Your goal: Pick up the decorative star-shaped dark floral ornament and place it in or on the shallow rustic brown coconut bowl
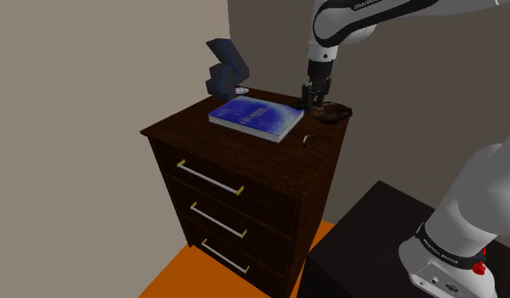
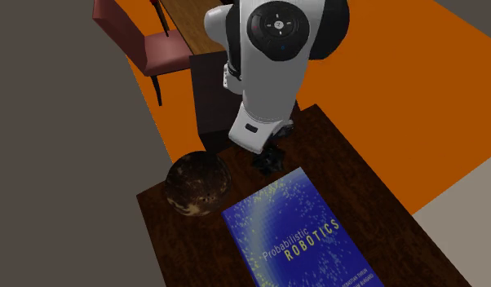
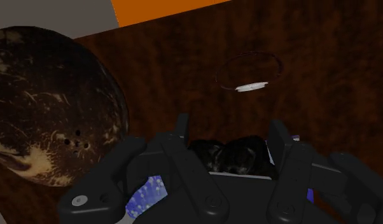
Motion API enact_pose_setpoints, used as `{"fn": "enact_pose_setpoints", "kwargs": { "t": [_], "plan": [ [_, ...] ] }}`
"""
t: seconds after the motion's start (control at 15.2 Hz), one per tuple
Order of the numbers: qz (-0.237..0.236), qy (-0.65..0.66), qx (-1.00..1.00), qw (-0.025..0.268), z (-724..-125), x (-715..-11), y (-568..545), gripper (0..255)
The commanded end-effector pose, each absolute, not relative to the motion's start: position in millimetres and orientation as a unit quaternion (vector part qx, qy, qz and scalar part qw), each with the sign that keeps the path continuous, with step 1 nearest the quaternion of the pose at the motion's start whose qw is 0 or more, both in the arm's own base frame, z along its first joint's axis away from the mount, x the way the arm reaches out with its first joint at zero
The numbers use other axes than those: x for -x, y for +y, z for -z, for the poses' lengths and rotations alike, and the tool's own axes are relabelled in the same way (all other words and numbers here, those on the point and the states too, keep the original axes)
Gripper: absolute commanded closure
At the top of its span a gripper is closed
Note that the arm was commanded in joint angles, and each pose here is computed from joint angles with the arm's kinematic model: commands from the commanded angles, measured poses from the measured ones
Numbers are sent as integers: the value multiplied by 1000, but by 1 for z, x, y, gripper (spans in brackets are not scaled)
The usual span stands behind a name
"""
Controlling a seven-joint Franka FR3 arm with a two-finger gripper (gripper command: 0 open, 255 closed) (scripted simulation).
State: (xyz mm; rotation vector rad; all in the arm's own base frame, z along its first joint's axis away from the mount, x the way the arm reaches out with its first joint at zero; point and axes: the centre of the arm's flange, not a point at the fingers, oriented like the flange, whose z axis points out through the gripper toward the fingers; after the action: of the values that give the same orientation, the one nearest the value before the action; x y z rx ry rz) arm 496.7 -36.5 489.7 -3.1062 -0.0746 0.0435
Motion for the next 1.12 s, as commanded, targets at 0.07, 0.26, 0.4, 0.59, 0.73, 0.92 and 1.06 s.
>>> {"fn": "enact_pose_setpoints", "kwargs": {
  "t": [0.07, 0.26, 0.4, 0.59, 0.73, 0.92, 1.06],
  "plan": [
    [-14, -25, 999, 17, -487, -496, -80, 255],
    [-14, -25, 999, 17, -488, -497, -119, 255],
    [-14, -25, 999, 17, -488, -498, -146, 255],
    [-14, -25, 999, 17, -489, -499, -185, 255],
    [-14, -25, 999, 17, -489, -500, -212, 255],
    [-14, -25, 999, 17, -479, -500, -236, 255],
    [-14, -25, 999, 17, -468, -500, -236, 255]
  ]
}}
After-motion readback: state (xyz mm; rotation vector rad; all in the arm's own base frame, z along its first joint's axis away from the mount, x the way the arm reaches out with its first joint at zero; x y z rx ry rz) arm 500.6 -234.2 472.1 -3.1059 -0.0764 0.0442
